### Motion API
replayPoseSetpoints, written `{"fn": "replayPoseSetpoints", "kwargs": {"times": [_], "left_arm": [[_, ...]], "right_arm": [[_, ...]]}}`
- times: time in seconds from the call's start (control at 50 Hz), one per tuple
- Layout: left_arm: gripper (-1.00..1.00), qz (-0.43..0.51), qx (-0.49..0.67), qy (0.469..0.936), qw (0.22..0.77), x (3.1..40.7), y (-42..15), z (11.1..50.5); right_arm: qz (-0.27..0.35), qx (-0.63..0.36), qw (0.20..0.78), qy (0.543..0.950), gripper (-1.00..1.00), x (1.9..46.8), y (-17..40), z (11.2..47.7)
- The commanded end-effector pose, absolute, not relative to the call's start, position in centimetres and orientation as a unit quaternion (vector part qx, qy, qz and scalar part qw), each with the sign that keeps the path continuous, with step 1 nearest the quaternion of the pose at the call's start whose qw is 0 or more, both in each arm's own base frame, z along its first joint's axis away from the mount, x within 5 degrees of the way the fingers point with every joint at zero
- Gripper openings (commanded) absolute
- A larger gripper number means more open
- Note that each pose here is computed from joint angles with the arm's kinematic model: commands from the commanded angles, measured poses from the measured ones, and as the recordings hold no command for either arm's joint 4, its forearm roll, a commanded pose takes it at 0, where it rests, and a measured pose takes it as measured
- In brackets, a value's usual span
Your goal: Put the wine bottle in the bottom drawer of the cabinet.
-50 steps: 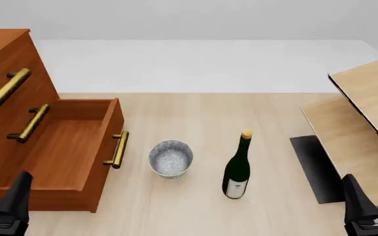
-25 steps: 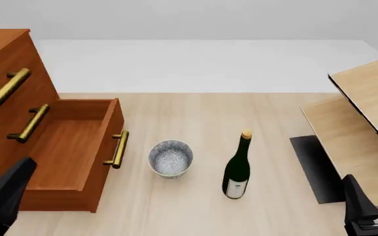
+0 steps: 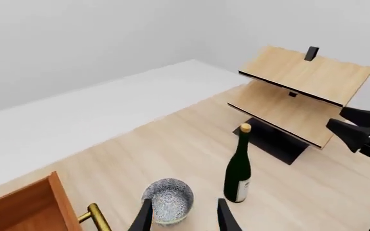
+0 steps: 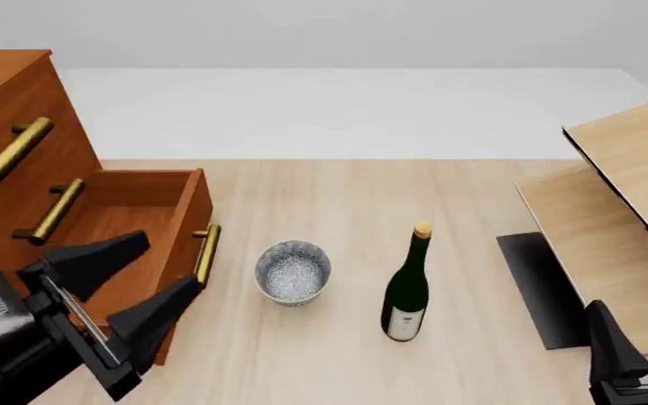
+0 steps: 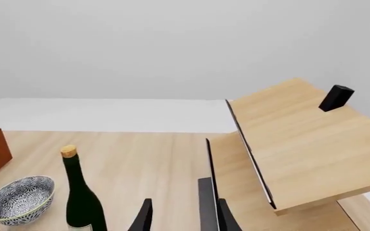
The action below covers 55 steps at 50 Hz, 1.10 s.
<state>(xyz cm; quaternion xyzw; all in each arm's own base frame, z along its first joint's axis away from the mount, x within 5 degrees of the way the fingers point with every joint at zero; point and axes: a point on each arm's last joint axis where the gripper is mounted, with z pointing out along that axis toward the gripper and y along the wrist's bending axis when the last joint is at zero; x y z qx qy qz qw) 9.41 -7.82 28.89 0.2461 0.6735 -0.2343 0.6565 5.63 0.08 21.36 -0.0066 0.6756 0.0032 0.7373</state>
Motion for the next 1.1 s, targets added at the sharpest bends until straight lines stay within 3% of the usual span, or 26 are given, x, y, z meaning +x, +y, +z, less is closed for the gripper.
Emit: {"fn": "replayPoseSetpoints", "kwargs": {"times": [0.02,0.46,0.7,1.1], "left_arm": [[1.00,-0.254,0.305,0.670,0.628,10.7,-11.3,27.4],[1.00,-0.275,0.360,0.693,0.561,13.1,-17.8,24.4],[1.00,-0.311,0.326,0.722,0.525,14.1,-20.2,22.9],[1.00,-0.294,0.355,0.720,0.519,16.1,-23.7,19.8]], "right_arm": [[0.009,-0.008,0.735,0.678,1.00,5.7,0.1,21.3],[0.014,-0.007,0.730,0.683,1.00,5.7,0.2,21.2],[0.017,-0.006,0.729,0.685,1.00,5.8,0.2,21.2],[0.020,-0.003,0.728,0.685,1.00,5.8,0.2,21.2]]}}
